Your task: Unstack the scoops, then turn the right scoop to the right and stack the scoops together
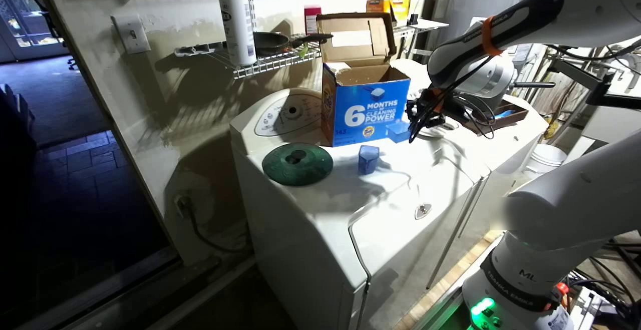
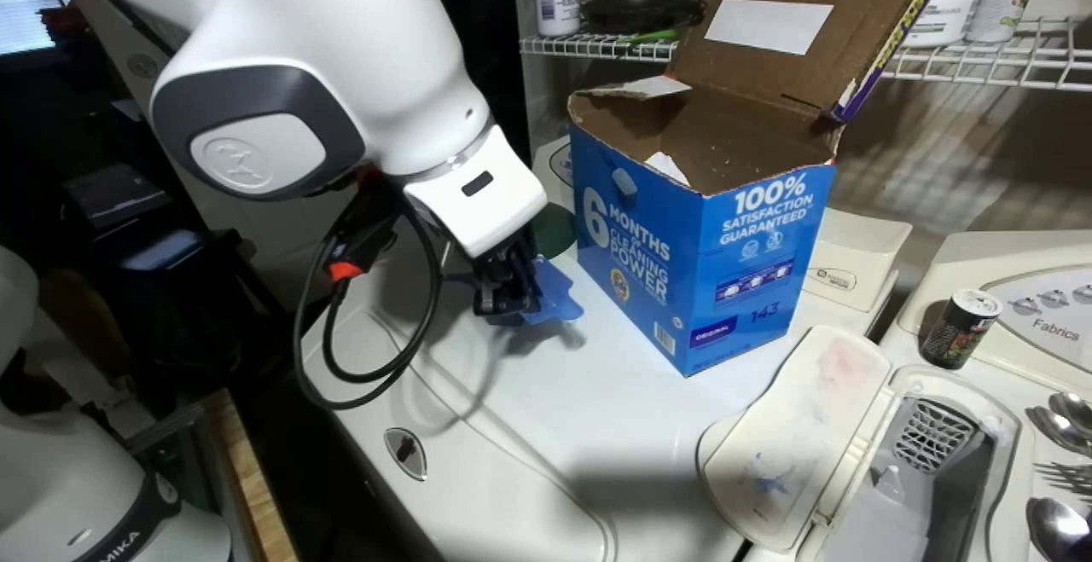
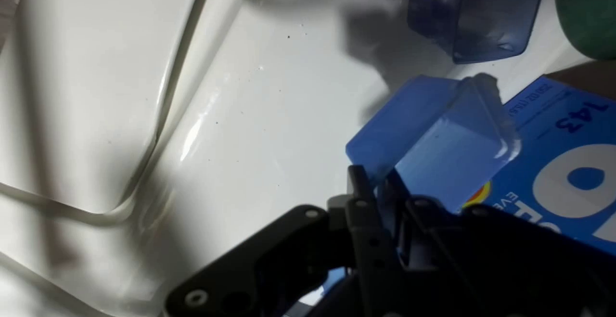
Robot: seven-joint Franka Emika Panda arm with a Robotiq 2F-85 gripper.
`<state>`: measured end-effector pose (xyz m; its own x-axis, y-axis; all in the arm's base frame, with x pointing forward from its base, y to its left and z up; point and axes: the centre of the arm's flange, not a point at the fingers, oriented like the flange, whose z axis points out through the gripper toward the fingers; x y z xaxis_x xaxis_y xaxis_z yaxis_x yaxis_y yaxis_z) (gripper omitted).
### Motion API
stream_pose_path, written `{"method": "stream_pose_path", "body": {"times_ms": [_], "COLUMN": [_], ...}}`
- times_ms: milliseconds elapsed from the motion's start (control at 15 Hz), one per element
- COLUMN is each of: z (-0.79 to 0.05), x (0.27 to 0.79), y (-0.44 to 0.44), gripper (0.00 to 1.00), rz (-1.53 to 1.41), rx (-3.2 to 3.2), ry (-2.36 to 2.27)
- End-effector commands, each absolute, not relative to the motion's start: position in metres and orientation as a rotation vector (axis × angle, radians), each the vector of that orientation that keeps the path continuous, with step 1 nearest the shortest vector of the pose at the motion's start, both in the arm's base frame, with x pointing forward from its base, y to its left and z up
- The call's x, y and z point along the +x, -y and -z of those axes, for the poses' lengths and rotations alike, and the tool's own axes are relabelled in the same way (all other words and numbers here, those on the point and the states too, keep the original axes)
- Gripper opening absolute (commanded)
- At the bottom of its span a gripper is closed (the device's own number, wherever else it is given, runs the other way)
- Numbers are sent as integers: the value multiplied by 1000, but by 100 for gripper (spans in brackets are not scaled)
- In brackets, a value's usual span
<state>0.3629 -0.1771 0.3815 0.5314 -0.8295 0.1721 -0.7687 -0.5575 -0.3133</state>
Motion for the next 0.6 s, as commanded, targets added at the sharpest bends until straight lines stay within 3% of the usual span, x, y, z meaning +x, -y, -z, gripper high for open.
{"method": "stream_pose_path", "body": {"times_ms": [0, 533], "z": [-360, -326], "x": [367, 365], "y": [187, 201], "gripper": [3, 3], "rz": [403, 351], "rx": [-2514, -2462], "ry": [-1450, -1528]}}
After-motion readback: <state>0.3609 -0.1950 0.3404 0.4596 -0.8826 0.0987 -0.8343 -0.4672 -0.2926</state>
